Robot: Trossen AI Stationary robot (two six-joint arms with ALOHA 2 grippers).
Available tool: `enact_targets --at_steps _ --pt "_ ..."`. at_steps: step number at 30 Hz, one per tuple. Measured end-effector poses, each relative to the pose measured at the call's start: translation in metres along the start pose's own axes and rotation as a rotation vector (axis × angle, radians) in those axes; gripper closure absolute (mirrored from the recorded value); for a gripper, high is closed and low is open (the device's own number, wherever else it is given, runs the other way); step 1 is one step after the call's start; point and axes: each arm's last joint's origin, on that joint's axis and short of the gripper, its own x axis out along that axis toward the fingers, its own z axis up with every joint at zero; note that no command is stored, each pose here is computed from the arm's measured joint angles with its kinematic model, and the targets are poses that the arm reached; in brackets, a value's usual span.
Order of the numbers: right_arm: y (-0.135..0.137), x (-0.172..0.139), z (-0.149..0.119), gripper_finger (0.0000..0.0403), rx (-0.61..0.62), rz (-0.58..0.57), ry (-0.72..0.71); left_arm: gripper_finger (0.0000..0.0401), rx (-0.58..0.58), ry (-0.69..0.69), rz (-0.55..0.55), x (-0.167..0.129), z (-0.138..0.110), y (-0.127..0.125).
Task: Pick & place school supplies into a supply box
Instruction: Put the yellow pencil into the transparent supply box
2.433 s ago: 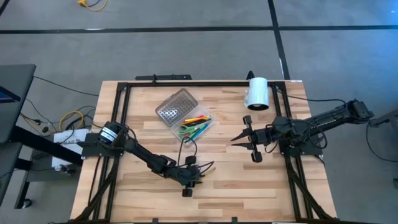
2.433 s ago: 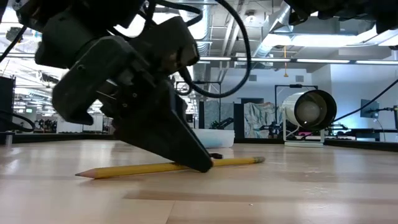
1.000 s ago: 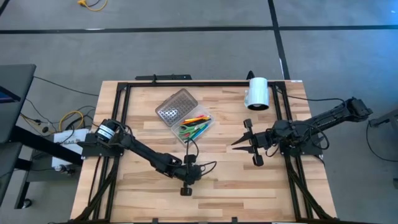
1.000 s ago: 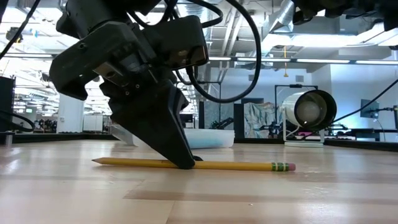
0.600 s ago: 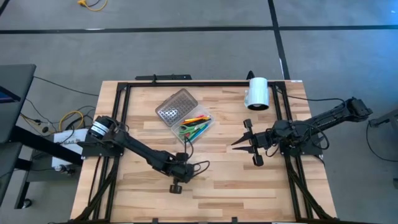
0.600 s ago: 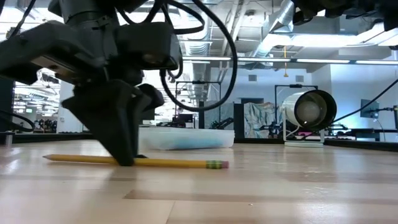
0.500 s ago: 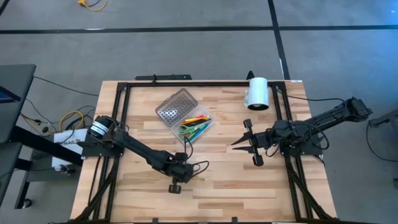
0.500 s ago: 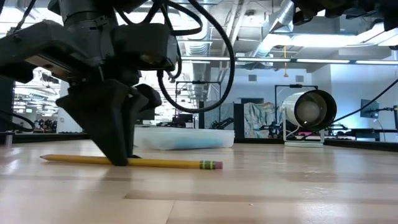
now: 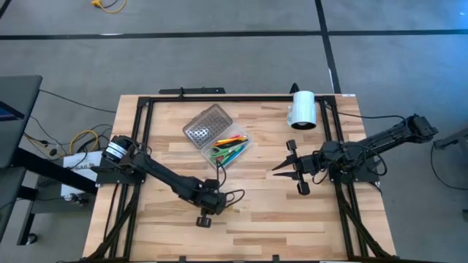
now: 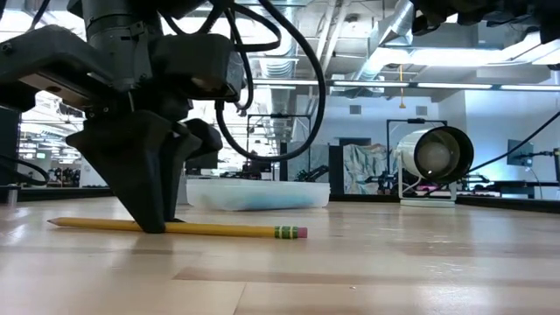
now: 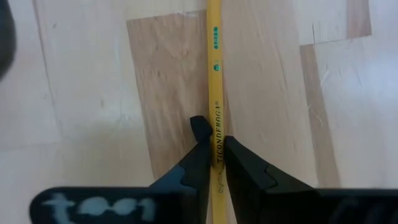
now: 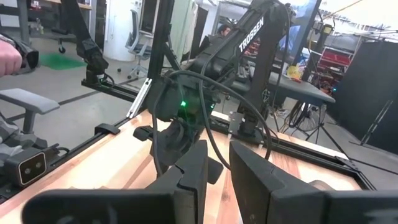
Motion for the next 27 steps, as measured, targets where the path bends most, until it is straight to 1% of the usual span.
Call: enact_targets --at_steps 3,7,9,21,27 --pt "0.000 0.000 0.000 0.0339 0.000 0.000 0.000 0.0361 0.022 -0.012 0.037 0.000 0.000 0.000" --pt "0.000 0.000 0.000 0.0339 0.007 0.000 0.000 0.0391 0.049 -0.028 0.087 0.000 0.001 0.000" --pt "0.000 0.000 0.000 0.0339 0.007 0.000 0.000 0.0392 0.059 -0.034 0.095 0.000 0.001 0.000" --pt "0.000 0.000 0.000 0.0339 0.010 0.001 0.001 0.0399 0.142 -0.071 0.231 -0.006 0.002 -0.016" --pt "0.000 0.000 -0.001 0.0339 0.009 0.002 0.007 0.0401 0.162 -0.058 0.336 -0.013 0.000 -0.018"
